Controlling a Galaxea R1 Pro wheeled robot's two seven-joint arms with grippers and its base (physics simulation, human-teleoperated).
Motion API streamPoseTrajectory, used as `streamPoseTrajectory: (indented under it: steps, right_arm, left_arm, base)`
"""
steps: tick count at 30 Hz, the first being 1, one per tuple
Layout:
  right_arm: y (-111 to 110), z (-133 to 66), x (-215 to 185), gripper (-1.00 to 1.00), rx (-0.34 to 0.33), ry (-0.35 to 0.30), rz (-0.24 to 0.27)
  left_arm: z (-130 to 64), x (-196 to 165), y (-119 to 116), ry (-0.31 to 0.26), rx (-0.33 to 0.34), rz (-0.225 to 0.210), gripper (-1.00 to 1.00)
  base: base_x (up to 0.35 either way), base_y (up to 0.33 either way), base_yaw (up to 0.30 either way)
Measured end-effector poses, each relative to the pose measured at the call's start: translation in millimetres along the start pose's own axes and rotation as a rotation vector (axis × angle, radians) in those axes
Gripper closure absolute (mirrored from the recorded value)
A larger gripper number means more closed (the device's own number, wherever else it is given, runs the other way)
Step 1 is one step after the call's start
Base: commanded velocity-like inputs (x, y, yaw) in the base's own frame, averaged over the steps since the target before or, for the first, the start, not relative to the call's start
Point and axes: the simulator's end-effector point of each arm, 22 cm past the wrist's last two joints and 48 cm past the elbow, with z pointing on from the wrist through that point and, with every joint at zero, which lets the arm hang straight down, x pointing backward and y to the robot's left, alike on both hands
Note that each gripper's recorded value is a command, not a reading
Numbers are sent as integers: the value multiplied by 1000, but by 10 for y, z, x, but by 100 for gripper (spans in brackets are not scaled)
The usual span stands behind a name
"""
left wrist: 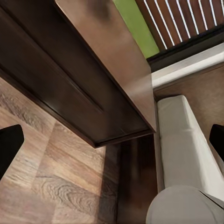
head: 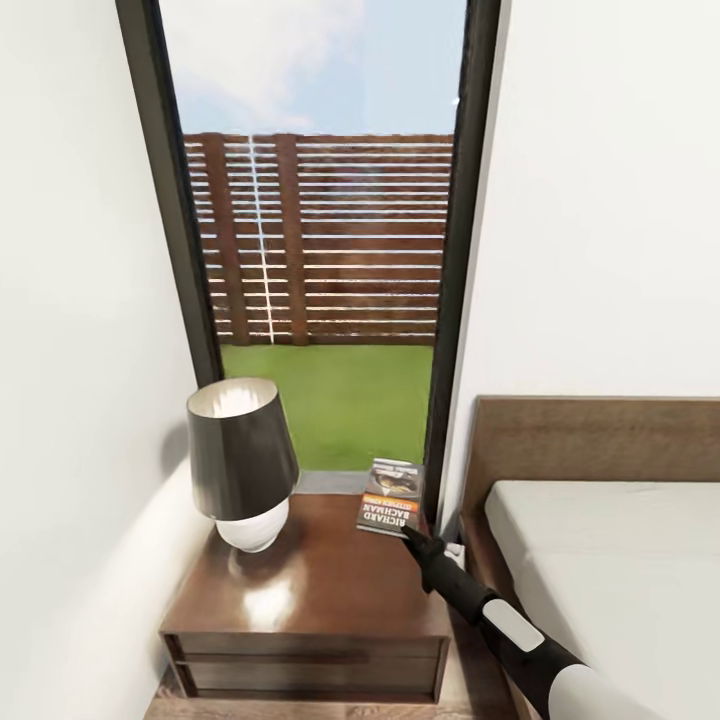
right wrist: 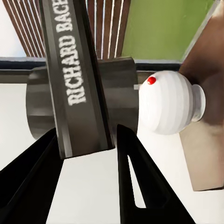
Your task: In the bedroom, move the book from the bed onto either nightstand, and place the two sandals side by side next to the bed.
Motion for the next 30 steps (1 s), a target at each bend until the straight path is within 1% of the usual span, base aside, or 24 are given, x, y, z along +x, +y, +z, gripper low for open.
streamPoseTrajectory:
  steps: [14, 20, 25, 30]
  right_arm:
    - [-168, 16, 286, 100, 63, 85, -51]
    - [-355, 8, 369, 100, 147, 110, -68]
    - [-424, 19, 420, 100, 182, 117, -67]
    - [-604, -11, 489, 100, 268, 138, -56]
  left_arm:
    - [0, 0, 0, 0, 0, 0, -100]
    - [1, 0, 1, 0, 0, 0, -100]
    - [1, 1, 1, 1, 0, 0, -100]
    - [0, 1, 1, 2, 0, 1, -100]
  base:
    - [130, 0, 0]
    - [39, 0, 0]
    - [9, 0, 0]
    - [2, 0, 0]
